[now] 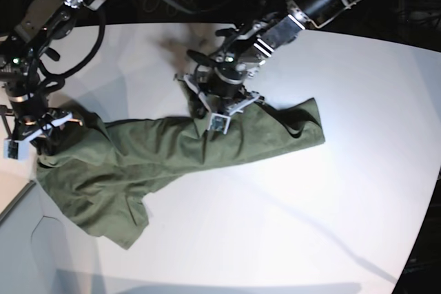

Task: Layout the t-shirt on the table in an organized manner, then fold the t-shirt properly
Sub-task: 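Lower the left gripper onto the middle of the green shirt and grasp, then lift the shirt with the left gripper while the right gripper holds its end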

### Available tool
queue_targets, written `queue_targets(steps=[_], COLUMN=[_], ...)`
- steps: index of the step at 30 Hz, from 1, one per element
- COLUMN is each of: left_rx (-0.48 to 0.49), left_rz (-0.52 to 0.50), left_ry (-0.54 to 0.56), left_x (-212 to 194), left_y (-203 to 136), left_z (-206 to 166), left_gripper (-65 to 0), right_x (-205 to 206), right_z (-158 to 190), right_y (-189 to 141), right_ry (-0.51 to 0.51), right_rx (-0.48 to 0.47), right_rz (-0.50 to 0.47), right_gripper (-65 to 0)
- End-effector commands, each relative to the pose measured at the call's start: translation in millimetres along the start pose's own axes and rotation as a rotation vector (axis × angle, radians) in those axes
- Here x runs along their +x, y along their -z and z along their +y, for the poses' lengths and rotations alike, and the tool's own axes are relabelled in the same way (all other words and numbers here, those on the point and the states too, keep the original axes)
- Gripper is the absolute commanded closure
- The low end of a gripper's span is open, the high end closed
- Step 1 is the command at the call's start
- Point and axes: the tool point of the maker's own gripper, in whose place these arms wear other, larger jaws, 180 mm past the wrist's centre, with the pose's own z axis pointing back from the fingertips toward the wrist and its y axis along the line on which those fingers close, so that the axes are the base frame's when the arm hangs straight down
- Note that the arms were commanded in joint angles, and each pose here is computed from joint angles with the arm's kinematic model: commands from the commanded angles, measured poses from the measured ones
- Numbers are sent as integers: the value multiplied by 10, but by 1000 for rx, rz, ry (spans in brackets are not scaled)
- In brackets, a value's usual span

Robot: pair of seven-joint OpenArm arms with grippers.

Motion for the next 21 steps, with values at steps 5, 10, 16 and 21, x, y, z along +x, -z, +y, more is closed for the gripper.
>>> queue_targets(steps=[5,10,16,21], left_rx=[90,55,20,72], left_rz=[205,150,-16,-174], left_ry=[-1,6,-61,-145], left_x=[-589,-475,86,603], left_y=[-142,-385,-810,-1160], left_z=[544,627,748,1066], left_gripper=[-24,0,0,0], right_x=[188,185,186,119], right_z=[-21,-21,-19,-29], right_y=[-7,-7,-13,-68], right_ry=[4,4,3,-5], right_rx=[-5,-5,-6,-10], right_rz=[-65,-64,-64,-53], right_gripper=[0,0,0,0])
